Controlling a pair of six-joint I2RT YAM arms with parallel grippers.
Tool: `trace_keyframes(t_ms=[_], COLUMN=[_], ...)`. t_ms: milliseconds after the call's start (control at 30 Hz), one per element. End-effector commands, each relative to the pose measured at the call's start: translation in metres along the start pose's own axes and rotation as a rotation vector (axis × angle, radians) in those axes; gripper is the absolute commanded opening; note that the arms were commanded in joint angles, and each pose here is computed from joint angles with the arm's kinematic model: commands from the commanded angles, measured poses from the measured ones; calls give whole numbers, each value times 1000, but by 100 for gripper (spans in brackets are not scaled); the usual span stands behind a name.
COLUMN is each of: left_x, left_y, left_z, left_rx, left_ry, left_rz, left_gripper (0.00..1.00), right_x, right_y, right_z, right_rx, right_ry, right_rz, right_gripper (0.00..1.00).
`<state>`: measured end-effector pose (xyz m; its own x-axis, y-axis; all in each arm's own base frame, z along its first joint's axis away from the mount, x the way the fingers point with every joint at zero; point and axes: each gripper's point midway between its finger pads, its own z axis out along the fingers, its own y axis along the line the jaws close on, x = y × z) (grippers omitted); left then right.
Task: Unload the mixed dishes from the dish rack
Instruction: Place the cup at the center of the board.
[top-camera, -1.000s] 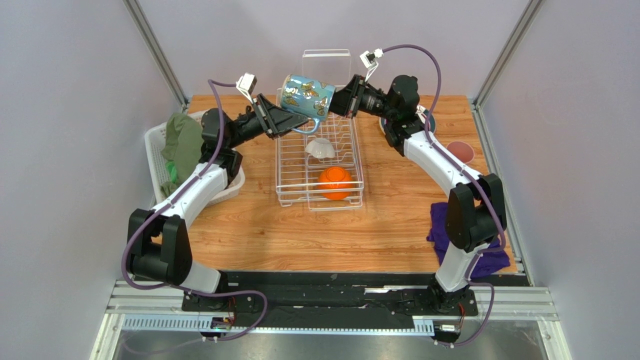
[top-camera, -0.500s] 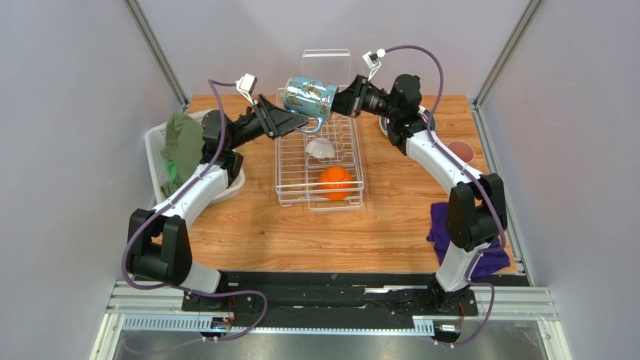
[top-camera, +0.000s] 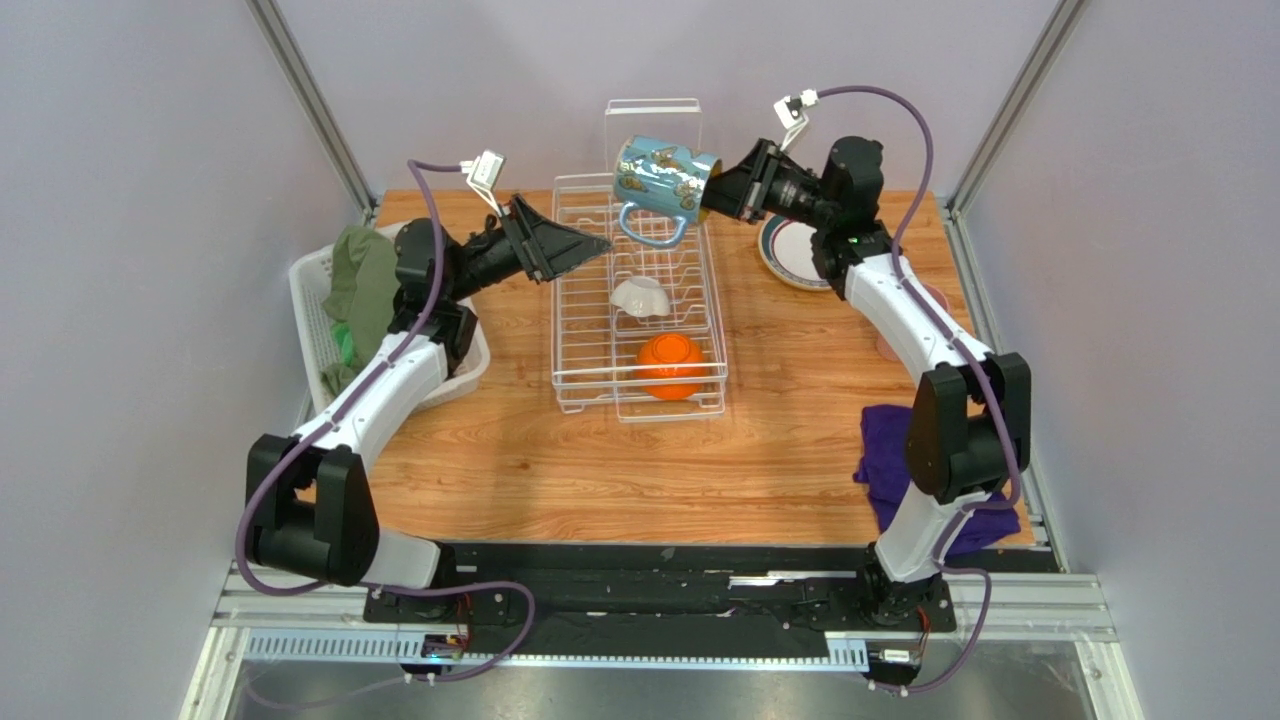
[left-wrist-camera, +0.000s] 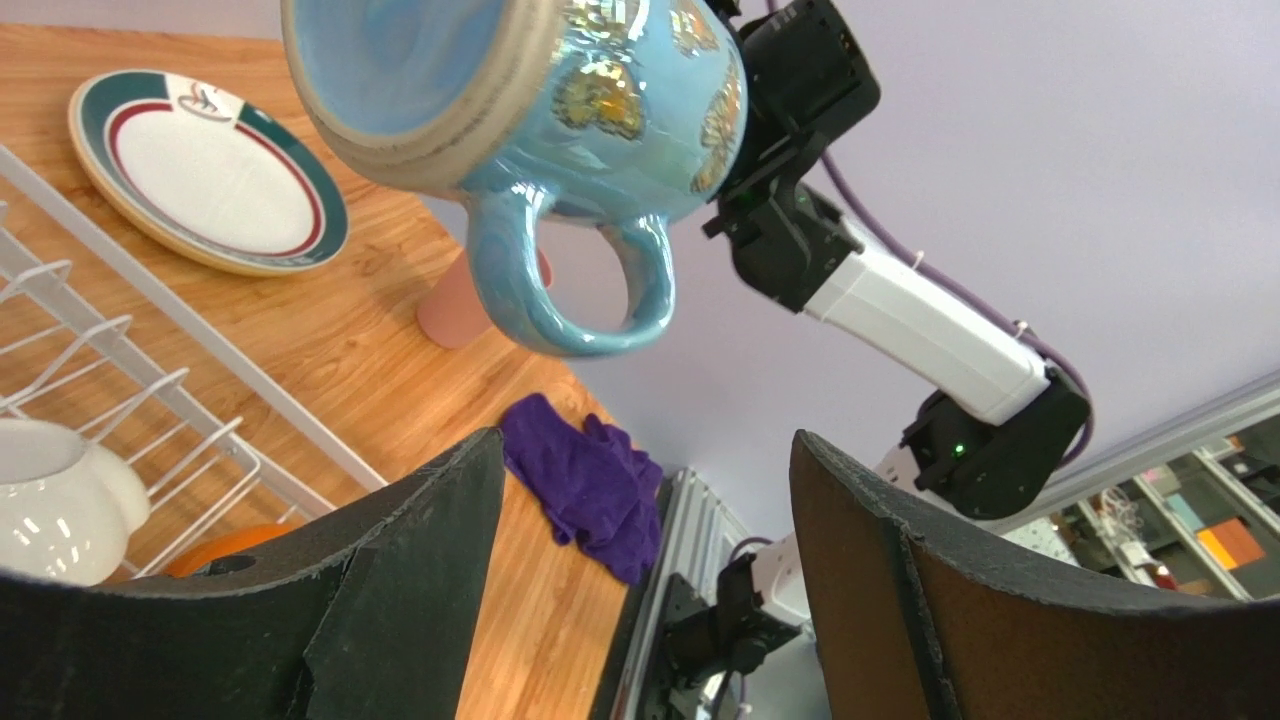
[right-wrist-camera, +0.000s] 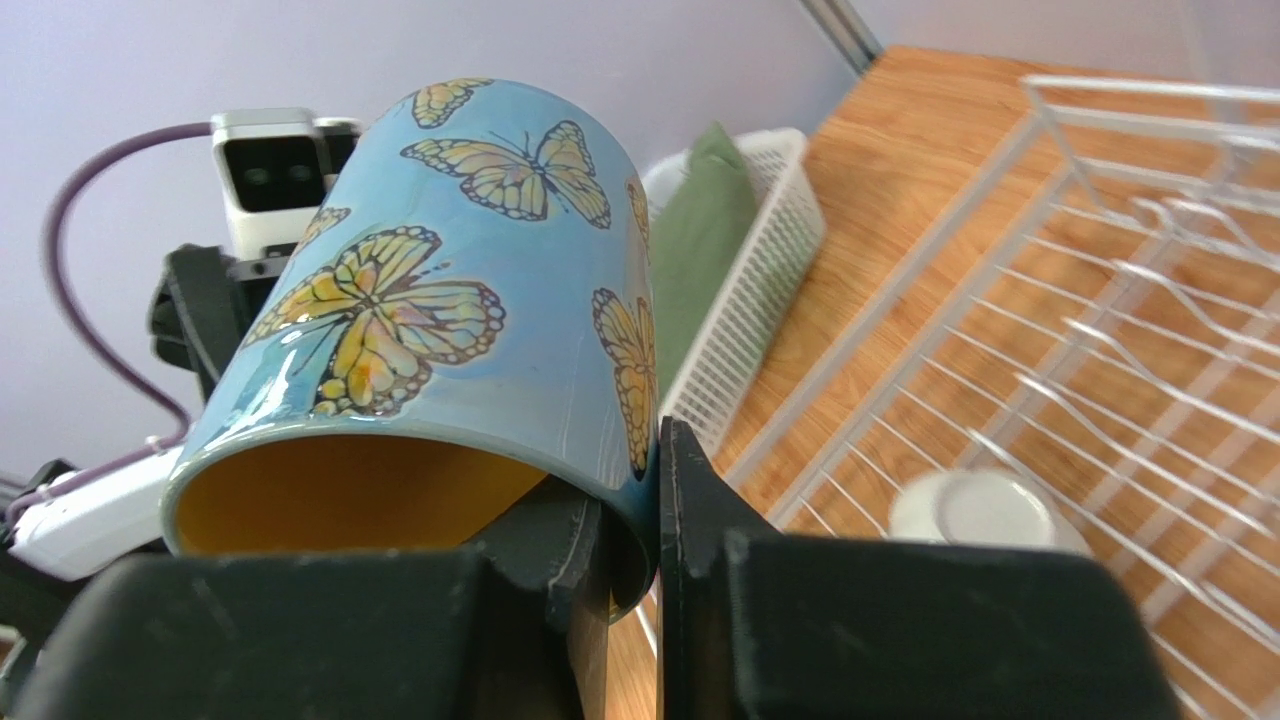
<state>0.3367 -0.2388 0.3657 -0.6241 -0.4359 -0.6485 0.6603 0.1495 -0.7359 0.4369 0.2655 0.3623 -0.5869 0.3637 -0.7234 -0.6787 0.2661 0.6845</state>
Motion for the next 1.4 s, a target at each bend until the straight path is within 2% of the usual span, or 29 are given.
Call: trace_keyframes(t_ms=[0, 33, 67, 133, 300, 433, 500, 667, 833, 1033, 1367], left_x=[-3, -2, -2, 0, 5, 15, 17, 25, 29, 35, 38], left_y=[-11, -8, -7, -3, 13, 33, 42, 62, 74, 86, 94], left_z=[-6, -7, -8, -9, -12, -17, -20, -28, -32, -38, -42], left_rx=[-19, -41, -46, -75, -139, -206, -236, -307, -347, -379, -405], left_ry=[36, 48, 56, 78, 138, 202, 223, 289, 327, 371, 410], left_rz=[177, 174, 212, 216, 273, 277, 306, 334, 347, 366, 380], left_gripper=[78, 78, 78, 78, 78, 79, 78, 78, 78, 78, 78], right_x=[-53, -62, -54, -64, -64, -51, -43, -20, 7, 16, 25], right_y=[29, 20, 4, -8, -42, -65, -74, -101, -137, -171, -204], right_z=[-40, -52, -62, -85, -144, -189, -201, -232, -251, -268, -268], right_rx=[90, 137, 213, 295, 533, 739, 788, 943, 1028, 1133, 1178], right_ry=[-62, -67, -33, -33, 20, 115, 171, 298, 440, 537, 632], right_rz=[-131, -197, -150, -228, -244, -269, -318, -312, -272, -281, -269], right_gripper=[0, 0, 0, 0, 0, 0, 0, 0, 0, 0, 0])
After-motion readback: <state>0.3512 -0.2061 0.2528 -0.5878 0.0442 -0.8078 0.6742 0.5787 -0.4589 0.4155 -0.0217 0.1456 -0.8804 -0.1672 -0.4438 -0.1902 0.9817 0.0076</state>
